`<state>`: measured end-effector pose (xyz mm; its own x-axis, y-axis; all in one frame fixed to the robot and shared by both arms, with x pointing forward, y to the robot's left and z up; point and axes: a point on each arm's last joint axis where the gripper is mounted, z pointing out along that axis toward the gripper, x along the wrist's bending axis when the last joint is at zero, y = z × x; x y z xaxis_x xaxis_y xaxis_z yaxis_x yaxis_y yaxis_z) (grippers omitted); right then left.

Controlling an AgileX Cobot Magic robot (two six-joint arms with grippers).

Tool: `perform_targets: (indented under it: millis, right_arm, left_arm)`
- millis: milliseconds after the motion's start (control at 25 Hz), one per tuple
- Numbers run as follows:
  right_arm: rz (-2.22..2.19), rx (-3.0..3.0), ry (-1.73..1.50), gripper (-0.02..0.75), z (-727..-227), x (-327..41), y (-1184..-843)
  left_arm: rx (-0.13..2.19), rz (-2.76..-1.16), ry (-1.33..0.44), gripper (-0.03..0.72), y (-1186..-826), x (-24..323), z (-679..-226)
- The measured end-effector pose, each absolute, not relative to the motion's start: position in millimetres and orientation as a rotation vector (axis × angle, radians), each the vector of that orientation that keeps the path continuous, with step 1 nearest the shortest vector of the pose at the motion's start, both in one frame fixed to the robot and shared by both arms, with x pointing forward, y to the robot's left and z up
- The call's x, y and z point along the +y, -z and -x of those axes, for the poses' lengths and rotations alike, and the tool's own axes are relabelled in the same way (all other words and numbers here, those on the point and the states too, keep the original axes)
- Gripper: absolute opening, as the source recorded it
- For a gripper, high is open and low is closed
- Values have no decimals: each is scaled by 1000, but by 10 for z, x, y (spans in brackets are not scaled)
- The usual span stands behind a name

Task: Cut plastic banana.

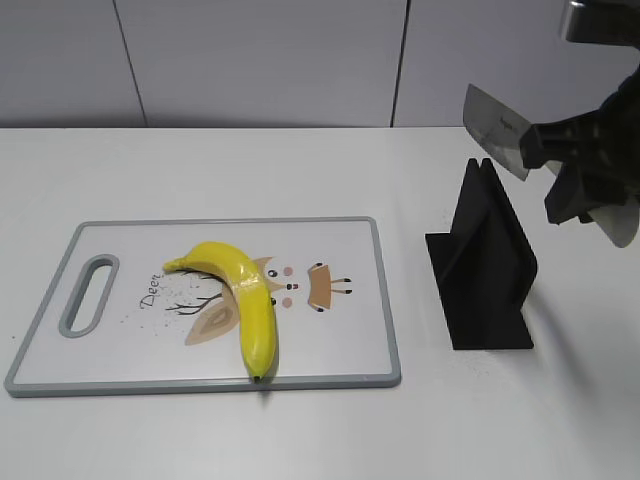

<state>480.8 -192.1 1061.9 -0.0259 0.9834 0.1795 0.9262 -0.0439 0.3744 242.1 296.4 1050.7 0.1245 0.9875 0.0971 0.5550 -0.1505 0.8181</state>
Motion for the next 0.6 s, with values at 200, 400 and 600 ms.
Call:
perform_targets:
  millis: [200,400,600]
  right_arm:
    - [-2089,2068,-597,192,-4796,-1926,-10558]
    - [-2103,2082,-554,192,-4756,-1944,-10455]
    - [-2120,2090,-526,192,-4718,-1957,-10365]
  left_arm:
    - [1435,-1717,-962,521,-10495,2962,-2316]
    - [1432,-1713,-964,501,-10494,2961,-2316]
    - [1429,-1709,-968,492,-10499,2962,-2318]
